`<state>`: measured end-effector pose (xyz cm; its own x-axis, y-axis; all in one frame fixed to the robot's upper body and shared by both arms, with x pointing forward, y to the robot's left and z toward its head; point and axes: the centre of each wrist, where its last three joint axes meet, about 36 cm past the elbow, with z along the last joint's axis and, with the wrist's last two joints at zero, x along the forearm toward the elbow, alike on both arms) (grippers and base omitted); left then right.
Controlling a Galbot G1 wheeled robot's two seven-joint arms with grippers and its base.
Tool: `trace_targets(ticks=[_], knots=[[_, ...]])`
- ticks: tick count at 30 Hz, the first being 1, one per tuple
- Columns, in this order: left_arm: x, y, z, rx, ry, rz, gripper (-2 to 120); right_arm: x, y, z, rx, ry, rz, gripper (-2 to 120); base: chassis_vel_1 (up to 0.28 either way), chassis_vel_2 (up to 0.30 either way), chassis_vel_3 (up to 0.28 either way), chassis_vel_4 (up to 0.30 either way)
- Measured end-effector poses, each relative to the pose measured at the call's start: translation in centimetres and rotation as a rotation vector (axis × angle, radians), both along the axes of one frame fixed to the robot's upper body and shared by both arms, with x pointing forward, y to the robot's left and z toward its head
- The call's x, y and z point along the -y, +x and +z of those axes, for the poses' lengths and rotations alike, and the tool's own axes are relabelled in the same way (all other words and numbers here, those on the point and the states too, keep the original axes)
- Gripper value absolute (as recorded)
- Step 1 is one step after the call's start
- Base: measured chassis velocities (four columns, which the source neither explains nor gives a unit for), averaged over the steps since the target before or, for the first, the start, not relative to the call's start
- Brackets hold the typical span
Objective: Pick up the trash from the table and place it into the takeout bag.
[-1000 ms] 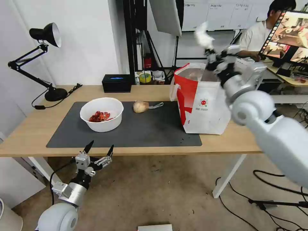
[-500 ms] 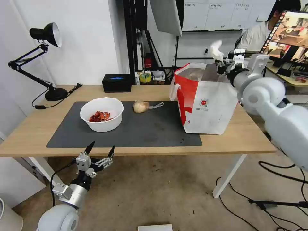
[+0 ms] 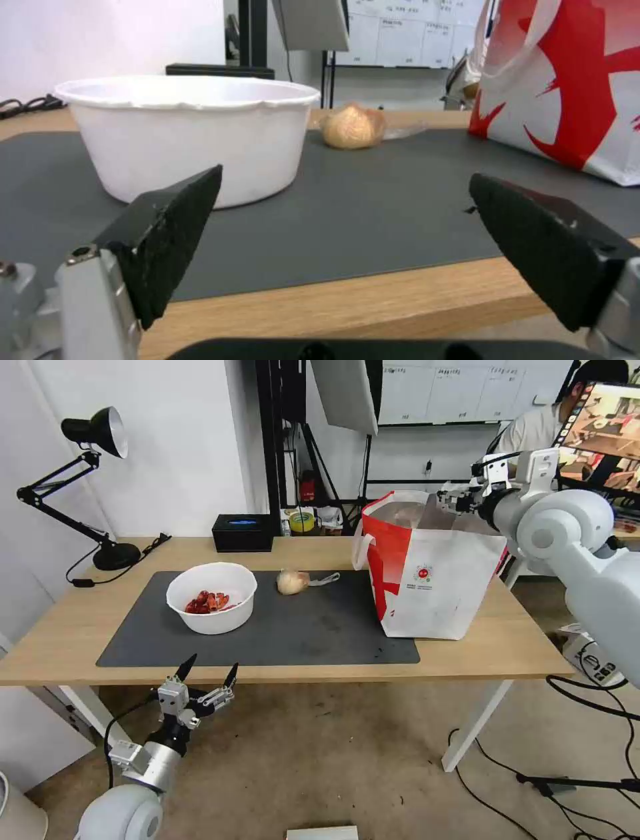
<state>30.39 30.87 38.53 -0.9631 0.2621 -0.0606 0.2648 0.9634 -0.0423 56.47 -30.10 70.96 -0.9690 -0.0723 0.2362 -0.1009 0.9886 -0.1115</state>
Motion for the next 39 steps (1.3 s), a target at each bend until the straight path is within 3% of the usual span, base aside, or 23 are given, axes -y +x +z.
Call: trace_targets(ticks=[6, 8, 12, 15, 16, 19, 20, 22, 23, 26, 27, 30, 39], knots=[[0.0, 0.2, 0.0, 0.003, -0.001, -0.001, 100, -0.2, 0.0, -0.4, 0.006, 0.065, 0.036, 98, 0.0, 0.0, 0.0, 0.0], [0.0, 0.2, 0.3, 0.01, -0.002, -0.002, 100, -0.7, -1.2, -0.8, 0.046, 0.186, 0.136, 100, 0.0, 0.0, 0.0, 0.0], [0.0, 0.2, 0.5, 0.018, -0.003, 0.0, 100, -1.7, -3.9, -2.2, 0.109, 0.287, 0.263, 100, 0.0, 0.0, 0.0, 0.0], [-0.1, 0.2, 0.5, 0.03, -0.011, 0.012, 100, -3.0, -8.6, -6.2, 0.227, 0.323, 0.368, 100, 0.0, 0.0, 0.0, 0.0], [-0.1, 0.2, 0.5, 0.03, -0.011, 0.012, 100, -3.0, -8.6, -6.2, 0.227, 0.323, 0.368, 100, 0.0, 0.0, 0.0, 0.0], [-0.1, 0.0, 0.5, 0.039, -0.015, 0.022, 100, -3.7, -13.5, -11.6, 0.294, 0.297, 0.4, 100, 0.0, 0.0, 0.0, 0.0], [-0.1, 0.0, 0.5, 0.039, -0.015, 0.022, 100, -3.7, -13.5, -11.6, 0.294, 0.297, 0.4, 100, 0.0, 0.0, 0.0, 0.0], [-0.2, -0.1, 0.4, 0.04, -0.016, 0.024, 100, -3.7, -16.9, -16.0, 0.314, 0.292, 0.383, 100, 0.0, 0.0, 0.0, 0.0], [-0.2, -0.1, 0.4, 0.04, -0.016, 0.024, 100, -3.7, -16.9, -16.0, 0.314, 0.292, 0.383, 100, 0.0, 0.0, 0.0, 0.0], [-0.1, -0.2, 0.3, 0.042, -0.017, 0.024, 100, -3.1, -22.1, -23.7, 0.34, 0.252, 0.307, 100, 0.0, 0.0, 0.0, 0.0], [-0.1, -0.2, 0.3, 0.042, -0.017, 0.024, 100, -3.1, -22.1, -23.7, 0.34, 0.252, 0.307, 100, 0.0, 0.0, 0.0, 0.0], [0.1, -0.4, 0.2, 0.04, -0.018, 0.022, 100, -2.8, -25.1, -27.9, 0.322, 0.224, 0.241, 100, 0.0, 0.0, 0.0, 0.0], [0.4, -0.7, 0.1, 0.036, -0.018, 0.02, 100, -2.8, -28.0, -31.8, 0.232, 0.213, 0.161, 100, 0.0, 0.0, 0.0, 0.0]])
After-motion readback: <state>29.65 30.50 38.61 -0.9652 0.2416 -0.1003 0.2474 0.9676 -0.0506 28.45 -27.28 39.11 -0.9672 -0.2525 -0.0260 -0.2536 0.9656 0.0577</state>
